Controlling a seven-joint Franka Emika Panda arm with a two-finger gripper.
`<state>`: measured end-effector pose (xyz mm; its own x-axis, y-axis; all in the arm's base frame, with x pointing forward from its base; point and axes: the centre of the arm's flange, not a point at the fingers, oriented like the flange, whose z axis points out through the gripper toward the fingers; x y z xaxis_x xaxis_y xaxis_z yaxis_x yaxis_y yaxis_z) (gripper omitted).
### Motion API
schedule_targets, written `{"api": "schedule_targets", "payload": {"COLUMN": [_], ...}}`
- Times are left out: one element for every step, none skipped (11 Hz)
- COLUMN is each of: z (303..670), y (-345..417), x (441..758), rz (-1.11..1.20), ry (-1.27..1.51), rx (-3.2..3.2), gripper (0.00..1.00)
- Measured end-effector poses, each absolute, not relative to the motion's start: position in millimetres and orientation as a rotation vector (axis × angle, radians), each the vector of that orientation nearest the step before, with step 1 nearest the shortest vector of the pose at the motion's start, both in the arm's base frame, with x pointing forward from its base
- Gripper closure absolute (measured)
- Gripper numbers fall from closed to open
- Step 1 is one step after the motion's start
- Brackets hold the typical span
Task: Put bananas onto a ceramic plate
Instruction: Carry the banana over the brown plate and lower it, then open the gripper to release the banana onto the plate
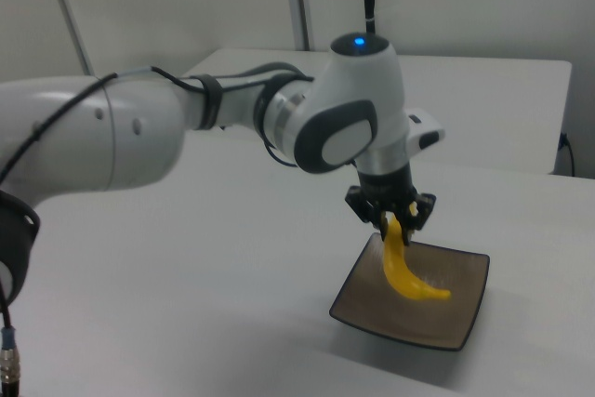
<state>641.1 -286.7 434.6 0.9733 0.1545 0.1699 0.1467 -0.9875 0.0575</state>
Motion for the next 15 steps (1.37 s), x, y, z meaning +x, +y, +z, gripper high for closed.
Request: {"api": "schedule_targets", "payload": {"z": [421,409,399,389,382,374,368,364,364,364,365,370,380,398,421], "y": [-293,-298,-300,-300,-301,-301,-302,-301,-301,-301,-302,-303,-303,-301,-296], "x": [643,642,643,643,644,646,646,646,646,646,645,645,644,641,634], "rz": [0.267,0.250,0.232,0.213,0.214,0.232,0.244,0.247,0.248,0.248,0.250,0.259,0.277,0.277,0.254], "ry": [0.223,0.214,0.222,0.238,0.241,0.241,0.242,0.245,0.246,0.245,0.244,0.242,0.240,0.242,0.238], "rx": [3.077,3.085,3.092,3.099,3.099,3.090,3.084,3.082,3.082,3.082,3.081,3.076,3.067,3.067,3.079], "gripper": [0.67,0.67,0.67,0.67,0.67,0.67,0.67,0.67,0.63,0.52,0.36,0.20,0.04,0.01,0.00]}}
